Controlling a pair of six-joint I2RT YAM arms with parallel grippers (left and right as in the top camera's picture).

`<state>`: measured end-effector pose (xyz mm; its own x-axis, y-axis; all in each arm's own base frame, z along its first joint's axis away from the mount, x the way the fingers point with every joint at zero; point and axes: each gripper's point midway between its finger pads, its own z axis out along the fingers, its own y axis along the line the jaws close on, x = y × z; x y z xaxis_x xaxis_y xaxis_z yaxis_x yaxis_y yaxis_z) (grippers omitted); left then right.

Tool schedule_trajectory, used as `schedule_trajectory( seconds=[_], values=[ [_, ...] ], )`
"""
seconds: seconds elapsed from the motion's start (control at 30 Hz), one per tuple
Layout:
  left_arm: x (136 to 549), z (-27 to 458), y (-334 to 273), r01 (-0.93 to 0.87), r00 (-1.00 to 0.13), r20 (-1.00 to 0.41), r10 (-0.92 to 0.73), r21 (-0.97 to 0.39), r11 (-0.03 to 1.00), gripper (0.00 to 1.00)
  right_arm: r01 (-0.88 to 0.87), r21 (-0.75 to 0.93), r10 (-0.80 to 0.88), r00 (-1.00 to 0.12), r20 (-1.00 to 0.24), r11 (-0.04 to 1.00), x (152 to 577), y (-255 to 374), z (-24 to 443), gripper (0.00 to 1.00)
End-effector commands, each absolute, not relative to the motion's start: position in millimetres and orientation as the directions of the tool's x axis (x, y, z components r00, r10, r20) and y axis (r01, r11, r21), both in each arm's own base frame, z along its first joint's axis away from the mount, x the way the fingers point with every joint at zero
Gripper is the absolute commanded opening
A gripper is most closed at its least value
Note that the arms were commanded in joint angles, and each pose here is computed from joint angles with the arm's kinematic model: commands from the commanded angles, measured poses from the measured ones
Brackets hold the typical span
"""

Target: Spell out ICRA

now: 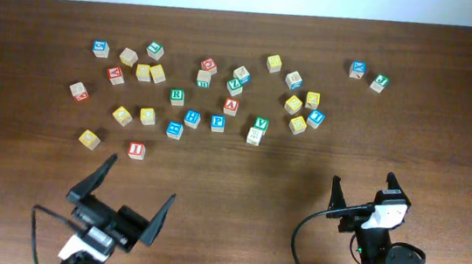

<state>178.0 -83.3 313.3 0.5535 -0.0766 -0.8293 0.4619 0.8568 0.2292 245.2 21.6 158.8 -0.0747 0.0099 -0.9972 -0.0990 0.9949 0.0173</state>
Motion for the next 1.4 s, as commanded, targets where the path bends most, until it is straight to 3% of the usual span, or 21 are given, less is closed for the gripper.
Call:
schedule_trajectory(
  seconds=[0.0,0.1,0.17,0.2,0.23,0.3,0.4,0.5,0.57,0.63,0.7,0.8,0.9,1.03,1.37],
  values=[
    [154,372,-73,0.472,0.604,-0.768,-0.212,0.130,0.872,0.99,-0.084,0.010,0.003,-0.081,-0.997,0.996,246,18,155,0.98],
    [145,424,-72,0.469,0.593,-0.776,-0.213,0.118,0.875,0.99,-0.084,0.010,0.003,-0.081,-0.997,0.996,246,18,155,0.98],
    [172,448,-76,0.507,0.392,-0.896,-0.211,0.018,0.862,0.99,-0.083,0.010,0.003,-0.081,-0.997,0.996,246,18,155,0.98],
    [187,445,-92,0.573,0.234,-0.963,-0.129,0.029,0.819,0.99,-0.083,0.010,0.003,-0.081,-0.997,0.996,246,18,155,0.98],
    [192,444,-101,0.624,0.161,-0.982,-0.103,0.021,0.781,0.99,-0.084,0.010,0.003,-0.081,-0.997,0.996,246,18,155,0.98],
    [193,440,-128,0.782,0.002,-0.996,-0.086,-0.052,0.621,0.99,-0.084,0.010,0.003,-0.081,-0.997,0.996,246,18,155,0.98],
    [201,428,-137,0.839,-0.099,-0.990,-0.096,-0.135,0.527,0.99,-0.084,0.010,0.003,-0.081,-0.997,0.996,246,18,155,0.98],
    [227,422,-126,0.748,-0.230,-0.960,-0.159,-0.279,0.603,0.99,-0.084,0.010,0.003,-0.081,-0.997,0.996,246,18,155,0.98],
    [242,407,-116,0.637,-0.385,-0.910,-0.157,-0.385,0.668,0.99,-0.084,0.010,0.003,-0.081,-0.997,0.996,246,18,155,0.98],
    [255,372,-94,0.455,-0.540,-0.838,-0.076,-0.367,0.811,0.99,-0.084,0.010,0.003,-0.081,-0.997,0.996,246,18,155,0.98],
    [258,344,-87,0.363,-0.651,-0.759,-0.009,-0.321,0.875,0.99,-0.084,0.010,0.003,-0.081,-0.997,0.996,246,18,155,0.98],
    [249,338,-111,0.433,-0.700,-0.713,0.019,-0.403,0.806,0.99,-0.084,0.010,0.003,-0.081,-0.997,0.996,246,18,155,0.98],
    [248,317,-101,0.349,-0.764,-0.645,0.015,-0.395,0.850,0.99,-0.083,0.010,0.003,-0.081,-0.997,0.996,246,18,155,0.98],
    [243,263,-91,0.187,-0.900,-0.434,0.044,-0.293,0.937,0.99,-0.084,0.010,0.003,-0.081,-0.997,0.996,246,18,155,0.98],
    [250,216,-108,0.167,-0.956,-0.277,0.094,-0.251,0.954,0.99,-0.083,0.010,0.003,-0.081,-0.997,0.996,246,18,155,0.98]
  ],
)
